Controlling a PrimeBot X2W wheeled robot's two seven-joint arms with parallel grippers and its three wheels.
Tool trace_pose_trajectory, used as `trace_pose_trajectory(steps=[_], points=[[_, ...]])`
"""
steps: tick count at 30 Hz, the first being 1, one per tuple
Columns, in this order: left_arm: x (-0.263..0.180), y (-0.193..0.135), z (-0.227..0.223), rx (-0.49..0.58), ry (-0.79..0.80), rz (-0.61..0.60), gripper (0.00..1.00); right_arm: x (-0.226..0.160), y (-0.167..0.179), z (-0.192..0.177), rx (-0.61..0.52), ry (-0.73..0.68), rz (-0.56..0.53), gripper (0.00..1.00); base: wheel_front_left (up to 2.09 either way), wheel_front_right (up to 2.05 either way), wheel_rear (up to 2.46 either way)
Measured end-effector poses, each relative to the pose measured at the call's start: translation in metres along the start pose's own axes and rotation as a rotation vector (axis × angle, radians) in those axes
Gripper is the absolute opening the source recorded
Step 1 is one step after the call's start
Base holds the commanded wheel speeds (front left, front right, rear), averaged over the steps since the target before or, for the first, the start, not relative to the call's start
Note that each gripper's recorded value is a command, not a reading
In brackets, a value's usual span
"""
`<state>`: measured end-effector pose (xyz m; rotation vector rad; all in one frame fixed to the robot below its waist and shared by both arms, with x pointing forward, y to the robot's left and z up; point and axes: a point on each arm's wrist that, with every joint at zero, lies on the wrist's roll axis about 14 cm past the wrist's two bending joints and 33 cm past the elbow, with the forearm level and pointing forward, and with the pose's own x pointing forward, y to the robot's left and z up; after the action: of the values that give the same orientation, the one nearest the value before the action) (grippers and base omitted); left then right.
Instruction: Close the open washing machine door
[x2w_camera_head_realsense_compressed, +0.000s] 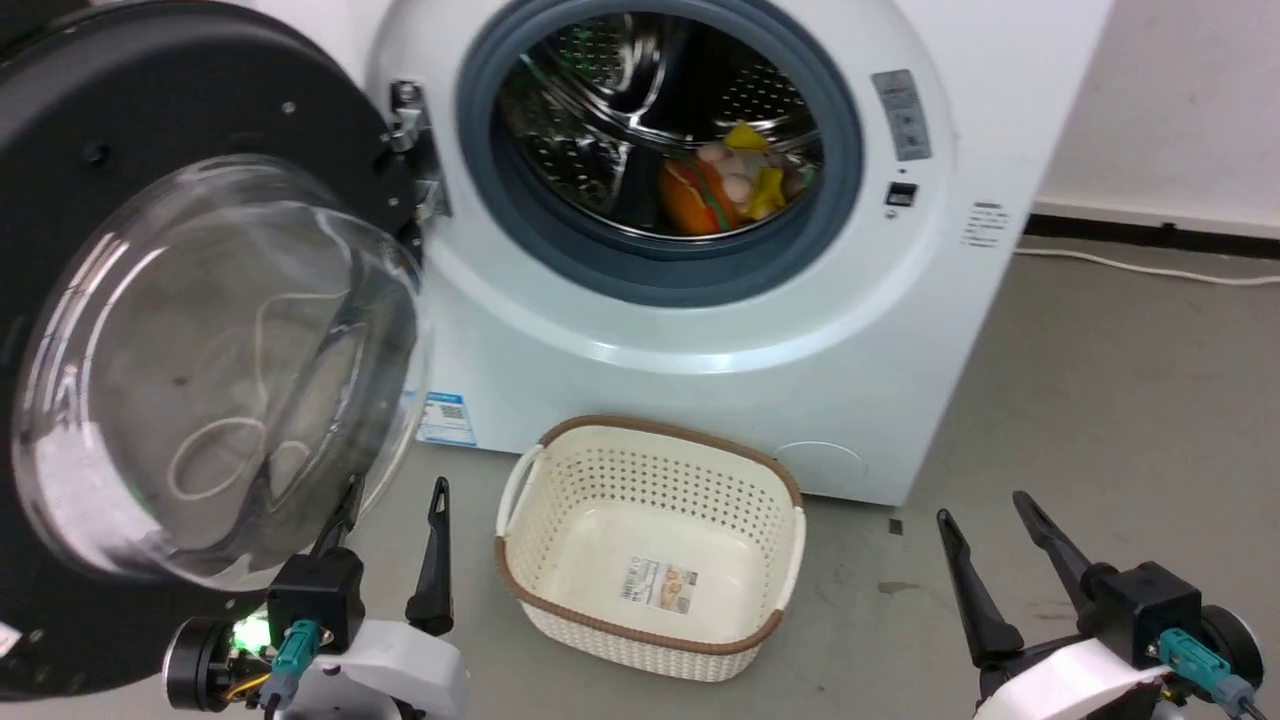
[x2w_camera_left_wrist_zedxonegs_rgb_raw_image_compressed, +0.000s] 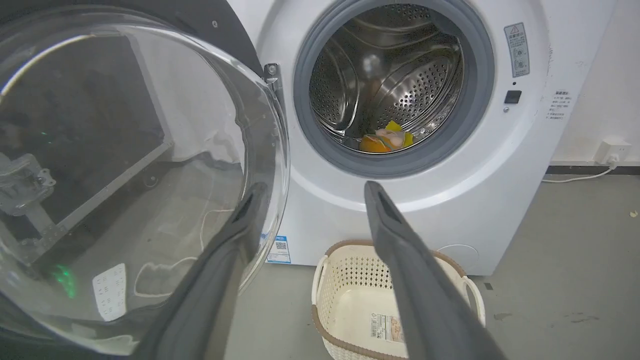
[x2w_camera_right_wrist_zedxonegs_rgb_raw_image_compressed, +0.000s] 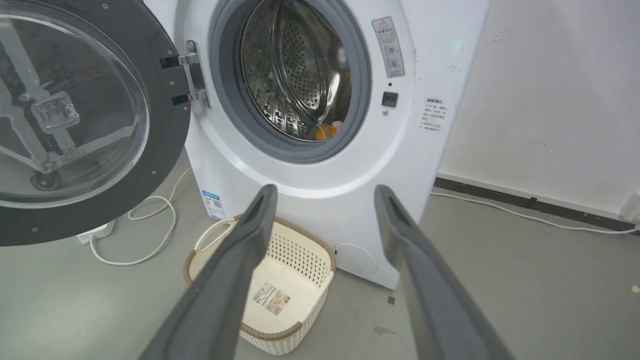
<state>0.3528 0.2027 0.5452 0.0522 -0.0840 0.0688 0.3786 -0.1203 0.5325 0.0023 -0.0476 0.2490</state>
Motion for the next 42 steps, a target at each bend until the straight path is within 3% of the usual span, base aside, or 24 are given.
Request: trace_pose_trajectory(steps=[21,41,42], points=[[-0.030,0.047,0.011,0.010,-0.055,0.161,1.00,0.028,0.072,-0.005,0.036,-0.014,0.229,1.00,0.00,0.00,0.00],[-0.050,0.068,0.023,0.022,-0.110,0.232,1.00,0.034,0.102,-0.001,0.057,-0.044,0.321,1.00,0.00,0.00,0.00],[-0.052,0.069,0.025,0.019,-0.119,0.235,0.43,0.034,0.105,0.000,0.063,-0.049,0.330,1.00,0.00,0.00,0.00]])
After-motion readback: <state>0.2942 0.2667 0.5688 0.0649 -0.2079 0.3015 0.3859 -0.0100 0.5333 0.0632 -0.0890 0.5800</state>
